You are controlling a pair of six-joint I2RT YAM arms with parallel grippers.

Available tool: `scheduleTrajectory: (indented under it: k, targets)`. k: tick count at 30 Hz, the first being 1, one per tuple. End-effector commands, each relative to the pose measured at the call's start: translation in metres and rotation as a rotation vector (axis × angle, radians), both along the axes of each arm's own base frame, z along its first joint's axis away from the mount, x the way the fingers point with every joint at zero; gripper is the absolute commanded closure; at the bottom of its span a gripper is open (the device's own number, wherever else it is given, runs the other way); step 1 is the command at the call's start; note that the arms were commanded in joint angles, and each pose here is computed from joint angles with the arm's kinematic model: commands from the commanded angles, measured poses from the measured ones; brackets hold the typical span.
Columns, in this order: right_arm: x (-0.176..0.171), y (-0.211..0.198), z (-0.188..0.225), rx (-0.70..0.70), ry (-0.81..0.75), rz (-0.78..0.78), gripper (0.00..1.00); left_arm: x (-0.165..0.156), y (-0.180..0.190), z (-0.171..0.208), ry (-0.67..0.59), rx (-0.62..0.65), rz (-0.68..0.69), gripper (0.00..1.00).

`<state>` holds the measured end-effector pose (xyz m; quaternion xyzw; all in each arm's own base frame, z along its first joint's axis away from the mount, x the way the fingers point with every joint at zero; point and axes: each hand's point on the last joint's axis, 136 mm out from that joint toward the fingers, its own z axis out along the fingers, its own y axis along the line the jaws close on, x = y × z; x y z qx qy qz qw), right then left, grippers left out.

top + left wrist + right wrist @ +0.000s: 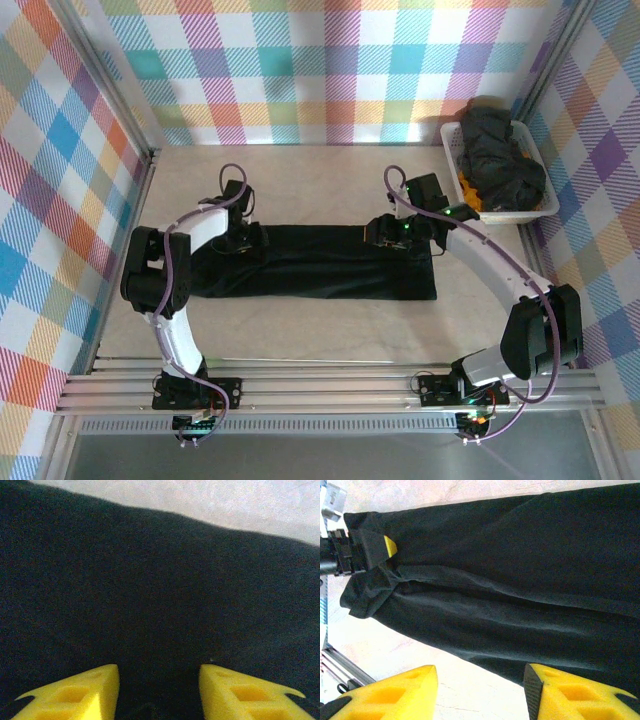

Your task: Fold and stack the t-shirts

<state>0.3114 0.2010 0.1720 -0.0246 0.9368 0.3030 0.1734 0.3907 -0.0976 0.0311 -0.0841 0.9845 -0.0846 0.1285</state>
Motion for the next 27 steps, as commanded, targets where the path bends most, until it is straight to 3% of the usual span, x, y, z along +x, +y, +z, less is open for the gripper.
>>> scheduleTrajectory:
  k: [1, 8, 15, 23, 27]
  targets:
    - [0.008, 0.009, 0.015, 0.052, -0.023, 0.003, 0.51, -0.005, -0.002, 0.01, -0.021, 0.003, -0.014, 0.59]
    - [0.007, 0.01, 0.01, 0.054, -0.01, -0.004, 0.51, -0.013, -0.004, 0.027, -0.075, -0.013, 0.016, 0.7]
    - [0.005, 0.011, 0.008, 0.057, -0.006, -0.005, 0.52, -0.026, -0.006, 0.028, -0.063, -0.028, 0.041, 0.72]
    - [0.005, 0.011, 0.012, 0.059, -0.014, -0.003, 0.52, -0.035, -0.008, 0.032, -0.055, -0.034, 0.068, 1.0]
    - [0.004, 0.011, 0.011, 0.06, -0.011, -0.004, 0.52, -0.046, -0.013, 0.046, -0.042, -0.058, 0.116, 1.0]
